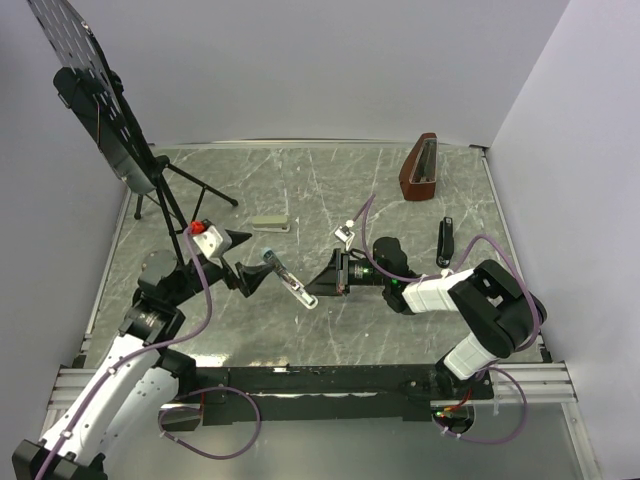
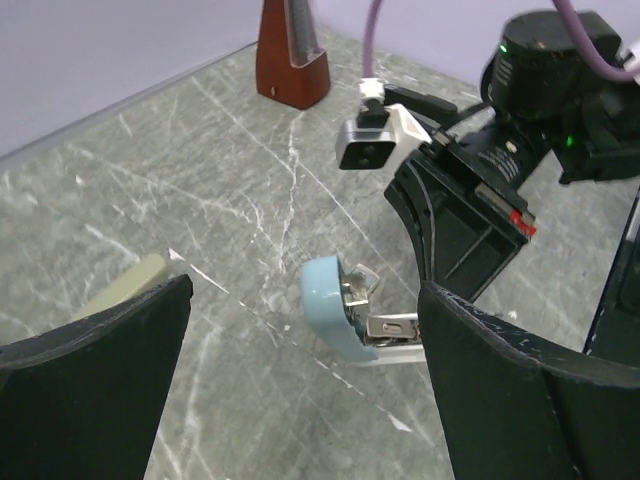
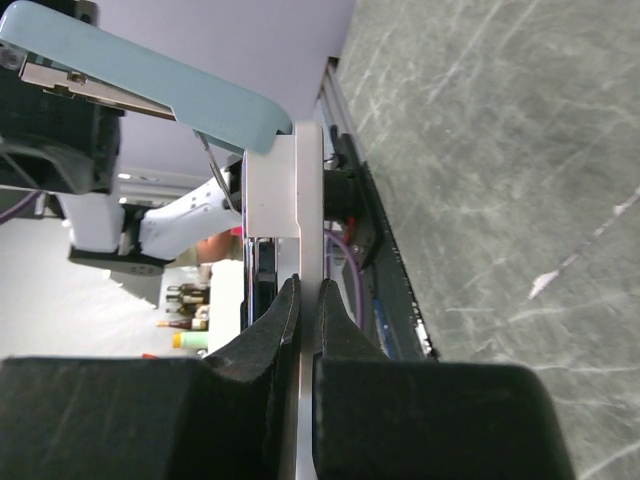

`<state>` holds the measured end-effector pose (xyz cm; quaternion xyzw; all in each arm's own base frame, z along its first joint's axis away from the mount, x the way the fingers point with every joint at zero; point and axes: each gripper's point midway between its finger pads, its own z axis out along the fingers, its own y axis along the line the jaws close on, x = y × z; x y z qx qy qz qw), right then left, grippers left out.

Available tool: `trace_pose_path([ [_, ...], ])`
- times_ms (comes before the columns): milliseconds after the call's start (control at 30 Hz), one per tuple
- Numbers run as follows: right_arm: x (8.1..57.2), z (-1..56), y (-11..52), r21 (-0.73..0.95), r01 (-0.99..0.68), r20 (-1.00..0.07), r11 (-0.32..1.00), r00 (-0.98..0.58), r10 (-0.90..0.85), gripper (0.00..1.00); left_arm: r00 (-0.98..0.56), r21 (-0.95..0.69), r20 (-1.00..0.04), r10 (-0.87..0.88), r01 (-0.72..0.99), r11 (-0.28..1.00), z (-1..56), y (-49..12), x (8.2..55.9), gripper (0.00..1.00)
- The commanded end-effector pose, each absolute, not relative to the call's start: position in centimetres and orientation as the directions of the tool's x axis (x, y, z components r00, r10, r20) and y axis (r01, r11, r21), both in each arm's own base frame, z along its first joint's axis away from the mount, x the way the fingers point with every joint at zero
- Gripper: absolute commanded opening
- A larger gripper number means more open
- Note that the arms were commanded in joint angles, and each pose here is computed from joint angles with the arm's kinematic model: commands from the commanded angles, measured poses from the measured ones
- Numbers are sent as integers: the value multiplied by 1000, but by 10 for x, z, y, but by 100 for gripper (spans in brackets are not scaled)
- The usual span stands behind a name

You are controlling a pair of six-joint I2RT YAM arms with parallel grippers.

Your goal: Load the staples into the stapler

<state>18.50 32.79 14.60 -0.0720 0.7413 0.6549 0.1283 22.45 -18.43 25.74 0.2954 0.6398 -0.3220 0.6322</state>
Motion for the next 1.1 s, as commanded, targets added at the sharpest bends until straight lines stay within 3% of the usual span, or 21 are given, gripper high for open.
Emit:
trace_pose_path([
  [0,183,174,329,934,-356,-357,29,-933,53,0,142,135,-989,27,835,533,272,-189,206,99],
  [200,176,180,328,918,-396,-396,8,-918,5,0,273,294,-956,112,867,403,267,-193,181,99],
  [467,166,187,322,903,-430,-430,-4,-902,-39,0,261,303,-945,200,926,224,252,-203,172,99],
  [767,159,190,319,890,-454,-455,-24,-887,-79,0,276,293,-948,156,951,99,264,-208,171,98],
  [967,159,192,318,891,-453,-454,-31,-887,-84,0,252,252,-956,148,968,-19,260,-214,165,91],
  [1067,159,192,318,890,-454,-455,-27,-886,-88,0,249,240,-958,144,968,-76,258,-216,162,83],
])
